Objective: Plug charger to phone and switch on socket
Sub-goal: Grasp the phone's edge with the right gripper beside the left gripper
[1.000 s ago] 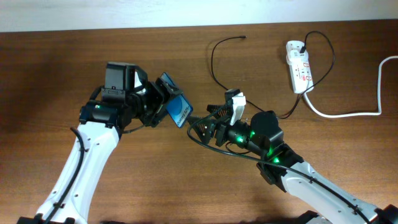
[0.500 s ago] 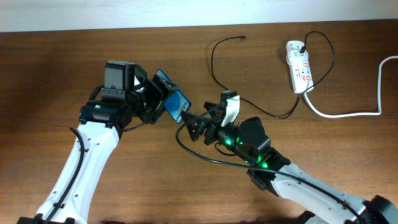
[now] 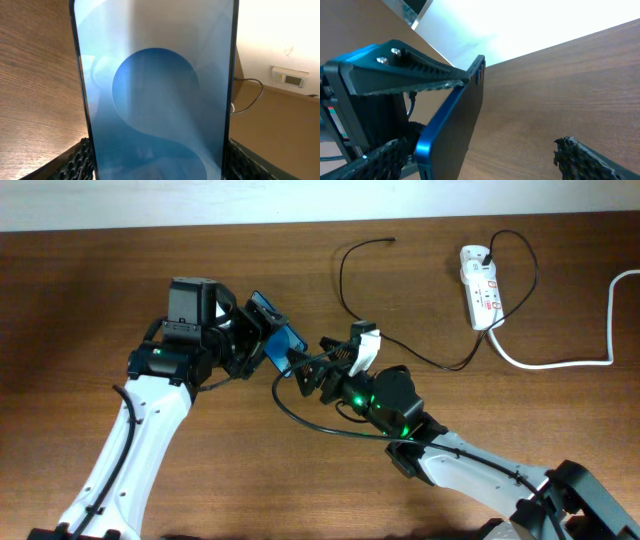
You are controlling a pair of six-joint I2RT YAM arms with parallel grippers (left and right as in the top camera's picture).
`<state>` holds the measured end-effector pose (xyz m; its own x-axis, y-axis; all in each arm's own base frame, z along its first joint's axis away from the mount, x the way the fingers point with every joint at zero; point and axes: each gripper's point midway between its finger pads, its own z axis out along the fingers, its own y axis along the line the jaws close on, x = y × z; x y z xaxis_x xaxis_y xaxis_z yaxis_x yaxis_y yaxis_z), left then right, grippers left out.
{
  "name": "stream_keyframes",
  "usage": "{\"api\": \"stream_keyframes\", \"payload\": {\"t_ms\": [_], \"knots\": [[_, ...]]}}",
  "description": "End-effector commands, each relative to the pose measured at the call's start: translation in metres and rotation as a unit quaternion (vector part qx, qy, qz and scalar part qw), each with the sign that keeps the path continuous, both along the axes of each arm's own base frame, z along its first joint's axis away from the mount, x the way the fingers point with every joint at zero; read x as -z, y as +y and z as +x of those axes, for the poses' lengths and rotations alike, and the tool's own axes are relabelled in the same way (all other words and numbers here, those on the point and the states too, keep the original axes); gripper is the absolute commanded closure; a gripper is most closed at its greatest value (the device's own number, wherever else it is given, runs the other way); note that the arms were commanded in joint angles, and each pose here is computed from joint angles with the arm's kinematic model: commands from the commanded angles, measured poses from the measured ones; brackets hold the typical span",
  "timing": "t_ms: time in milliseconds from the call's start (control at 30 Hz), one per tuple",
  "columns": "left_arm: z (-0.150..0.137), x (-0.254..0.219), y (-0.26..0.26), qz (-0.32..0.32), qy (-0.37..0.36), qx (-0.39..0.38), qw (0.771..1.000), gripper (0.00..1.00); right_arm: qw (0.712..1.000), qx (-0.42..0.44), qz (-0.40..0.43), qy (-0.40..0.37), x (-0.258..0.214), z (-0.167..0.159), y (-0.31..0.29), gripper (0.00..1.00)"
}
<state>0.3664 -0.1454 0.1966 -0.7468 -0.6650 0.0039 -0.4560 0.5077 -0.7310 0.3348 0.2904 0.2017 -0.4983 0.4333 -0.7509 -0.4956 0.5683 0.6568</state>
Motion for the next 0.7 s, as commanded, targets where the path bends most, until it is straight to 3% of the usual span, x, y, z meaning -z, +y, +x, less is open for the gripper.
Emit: {"api": "stream_keyframes", "payload": {"t_ms": [0, 333, 667], "knots": [[0.004, -0.017, 0.000, -0.007, -0.022, -0.002, 1.000, 0.51, 1.000, -0.005, 0.013, -0.009, -0.012, 0.001, 0.008, 0.05], [0.002, -0.018, -0.006, -0.014, -0.020, 0.008, 1.000, 0.51, 1.000, -0.011, 0.009, -0.005, -0.007, 0.001, 0.017, 0.09], [-0.005, -0.017, -0.021, -0.012, -0.021, 0.029, 0.999, 0.50, 1.000, -0.002, 0.008, -0.005, -0.008, 0.005, 0.016, 0.21]]}}
